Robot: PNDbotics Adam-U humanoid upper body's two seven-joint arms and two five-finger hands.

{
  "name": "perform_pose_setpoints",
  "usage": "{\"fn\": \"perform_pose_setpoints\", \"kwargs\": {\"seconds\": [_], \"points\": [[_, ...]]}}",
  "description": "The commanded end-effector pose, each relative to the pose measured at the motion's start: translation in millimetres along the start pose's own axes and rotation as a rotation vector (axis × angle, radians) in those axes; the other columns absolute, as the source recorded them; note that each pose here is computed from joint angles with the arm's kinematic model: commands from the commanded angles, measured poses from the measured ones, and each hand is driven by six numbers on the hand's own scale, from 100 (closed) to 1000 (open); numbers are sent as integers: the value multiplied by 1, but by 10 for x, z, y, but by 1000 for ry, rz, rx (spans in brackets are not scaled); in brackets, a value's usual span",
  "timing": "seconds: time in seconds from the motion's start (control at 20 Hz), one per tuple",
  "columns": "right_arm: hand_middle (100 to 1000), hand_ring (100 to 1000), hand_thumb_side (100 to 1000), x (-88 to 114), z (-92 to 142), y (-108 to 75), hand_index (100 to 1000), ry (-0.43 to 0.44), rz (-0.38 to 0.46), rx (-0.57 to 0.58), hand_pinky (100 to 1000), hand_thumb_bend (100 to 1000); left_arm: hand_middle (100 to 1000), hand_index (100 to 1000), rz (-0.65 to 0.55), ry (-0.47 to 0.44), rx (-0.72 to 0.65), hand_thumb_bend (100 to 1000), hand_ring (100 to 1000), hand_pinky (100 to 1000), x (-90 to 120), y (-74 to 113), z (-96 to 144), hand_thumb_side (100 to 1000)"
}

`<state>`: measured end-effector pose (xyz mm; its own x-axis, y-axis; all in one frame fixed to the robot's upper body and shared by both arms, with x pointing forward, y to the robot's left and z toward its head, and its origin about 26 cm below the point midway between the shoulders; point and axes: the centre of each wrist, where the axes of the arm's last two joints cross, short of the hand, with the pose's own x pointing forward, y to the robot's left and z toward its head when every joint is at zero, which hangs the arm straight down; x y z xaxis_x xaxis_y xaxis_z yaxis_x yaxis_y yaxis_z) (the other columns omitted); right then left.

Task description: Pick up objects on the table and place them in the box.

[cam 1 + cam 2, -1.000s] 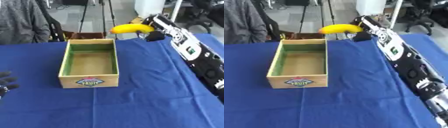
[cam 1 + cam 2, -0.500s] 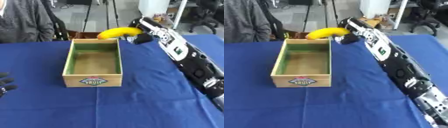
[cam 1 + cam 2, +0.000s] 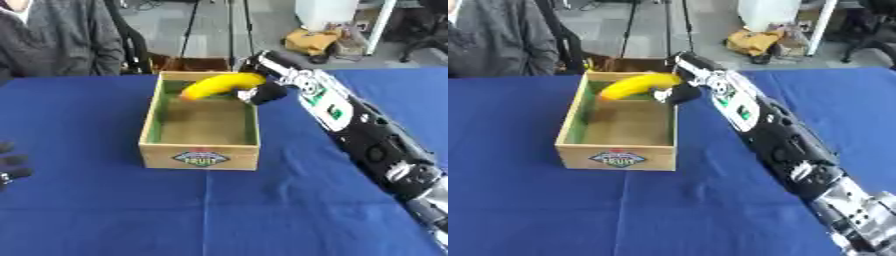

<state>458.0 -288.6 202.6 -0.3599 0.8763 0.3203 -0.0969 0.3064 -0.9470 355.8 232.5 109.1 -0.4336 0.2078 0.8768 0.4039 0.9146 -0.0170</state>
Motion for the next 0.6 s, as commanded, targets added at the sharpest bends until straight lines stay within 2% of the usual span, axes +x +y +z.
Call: {"fn": "perform_pose_setpoints", "kwargs": {"seconds": [0.05,0.6], "points": [[562,500,392,77,-43,-126,656,-29,35,-19,553,176,723,545,-11,-30,-25,258,723,692,88,-14,-63,948],[574,530,400,170,-128,55,666,-70,61,31,589,195,723,545,-7,-30,-29,259,721,692,83,-28,-69,948]]}}
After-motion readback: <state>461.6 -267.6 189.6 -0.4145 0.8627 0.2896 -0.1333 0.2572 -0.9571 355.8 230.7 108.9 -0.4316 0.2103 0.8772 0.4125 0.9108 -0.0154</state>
